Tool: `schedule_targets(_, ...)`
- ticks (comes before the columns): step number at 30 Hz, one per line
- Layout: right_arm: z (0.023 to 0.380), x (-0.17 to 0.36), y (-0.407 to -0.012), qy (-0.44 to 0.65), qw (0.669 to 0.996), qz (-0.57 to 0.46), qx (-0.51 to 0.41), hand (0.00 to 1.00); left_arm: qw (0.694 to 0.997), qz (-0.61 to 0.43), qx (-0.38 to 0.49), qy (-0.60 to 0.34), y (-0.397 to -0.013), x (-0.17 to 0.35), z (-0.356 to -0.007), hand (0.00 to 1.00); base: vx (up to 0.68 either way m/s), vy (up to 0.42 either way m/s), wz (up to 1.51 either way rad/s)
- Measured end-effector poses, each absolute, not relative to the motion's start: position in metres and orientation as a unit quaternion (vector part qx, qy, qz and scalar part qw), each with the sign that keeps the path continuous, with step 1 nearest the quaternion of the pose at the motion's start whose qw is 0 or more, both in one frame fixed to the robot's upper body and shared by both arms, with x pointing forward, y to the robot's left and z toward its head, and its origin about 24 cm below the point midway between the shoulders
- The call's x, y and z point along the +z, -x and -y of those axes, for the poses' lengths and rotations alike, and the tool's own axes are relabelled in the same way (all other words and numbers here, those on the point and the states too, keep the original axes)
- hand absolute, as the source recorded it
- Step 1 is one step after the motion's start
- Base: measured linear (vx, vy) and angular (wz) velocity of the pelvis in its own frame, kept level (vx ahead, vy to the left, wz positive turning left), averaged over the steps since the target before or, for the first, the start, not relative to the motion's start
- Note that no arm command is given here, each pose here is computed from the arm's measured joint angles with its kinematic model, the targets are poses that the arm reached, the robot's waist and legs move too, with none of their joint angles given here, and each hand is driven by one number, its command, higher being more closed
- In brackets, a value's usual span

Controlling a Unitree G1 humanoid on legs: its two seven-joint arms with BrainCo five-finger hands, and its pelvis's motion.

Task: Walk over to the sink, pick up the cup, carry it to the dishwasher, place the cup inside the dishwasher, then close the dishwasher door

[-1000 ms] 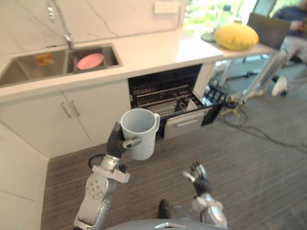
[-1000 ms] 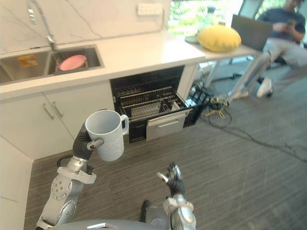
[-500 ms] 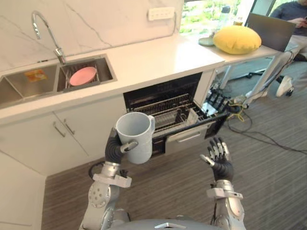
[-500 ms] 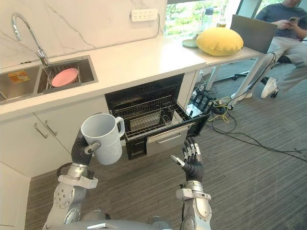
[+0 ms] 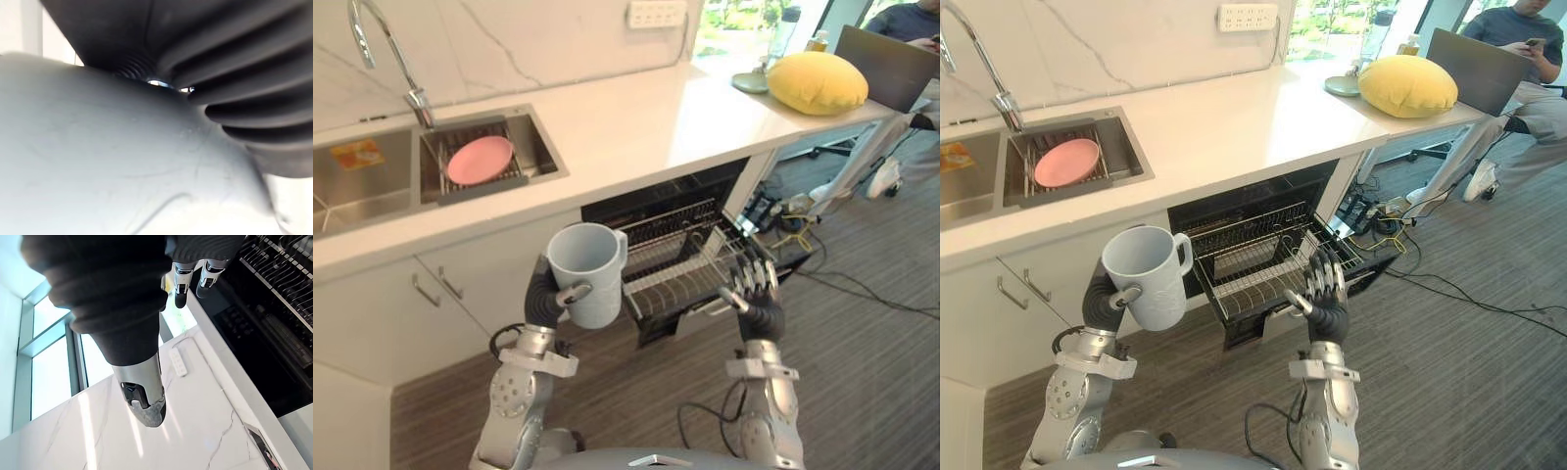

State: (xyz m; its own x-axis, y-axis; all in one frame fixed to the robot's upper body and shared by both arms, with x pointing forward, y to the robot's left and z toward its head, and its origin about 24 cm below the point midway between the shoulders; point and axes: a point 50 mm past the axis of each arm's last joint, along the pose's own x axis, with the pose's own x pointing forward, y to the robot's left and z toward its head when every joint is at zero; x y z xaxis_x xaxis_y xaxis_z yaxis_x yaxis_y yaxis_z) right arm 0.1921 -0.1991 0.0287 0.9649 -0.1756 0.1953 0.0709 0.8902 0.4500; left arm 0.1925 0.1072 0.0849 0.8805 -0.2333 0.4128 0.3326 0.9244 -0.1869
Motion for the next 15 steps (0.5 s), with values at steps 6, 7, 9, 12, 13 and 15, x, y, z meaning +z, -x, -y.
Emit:
schedule_targets(6, 0.186, 0.031, -0.196, -0.240, 0.962, 0.123, -0.040, 0.00, 0.964, 0.198, -0.151, 0.094, -0.198, 0.088, -0.112, 1.00, 0.12, 0.071, -0.24)
schedule_targets(7, 0.180, 0.034, -0.197, -0.243, 0.961, 0.126, -0.028, 0.00, 0.964, 0.198, -0.148, 0.093, -0.201, 0.089, -0.112, 1.00, 0.21, -0.019, -0.06)
schedule_targets(9, 0.175, 0.042, -0.199, -0.243, 0.960, 0.139, -0.012, 0.00, 0.965, 0.199, -0.146, 0.093, -0.203, 0.091, -0.112, 1.00, 0.23, -0.065, -0.03)
schedule_targets(12, 0.176, 0.050, -0.200, -0.229, 0.961, 0.154, 0.005, 0.00, 0.967, 0.190, -0.140, 0.100, -0.203, 0.089, -0.109, 1.00, 0.22, -0.068, -0.06)
schedule_targets(13, 0.176, 0.051, -0.201, -0.224, 0.963, 0.152, 0.012, 0.00, 0.966, 0.191, -0.143, 0.101, -0.203, 0.089, -0.107, 1.00, 0.12, -0.041, -0.22)
schedule_targets(15, 0.178, 0.055, -0.201, -0.214, 0.964, 0.157, 0.021, 0.00, 0.965, 0.195, -0.147, 0.097, -0.203, 0.091, -0.104, 1.00, 0.09, -0.051, -0.07)
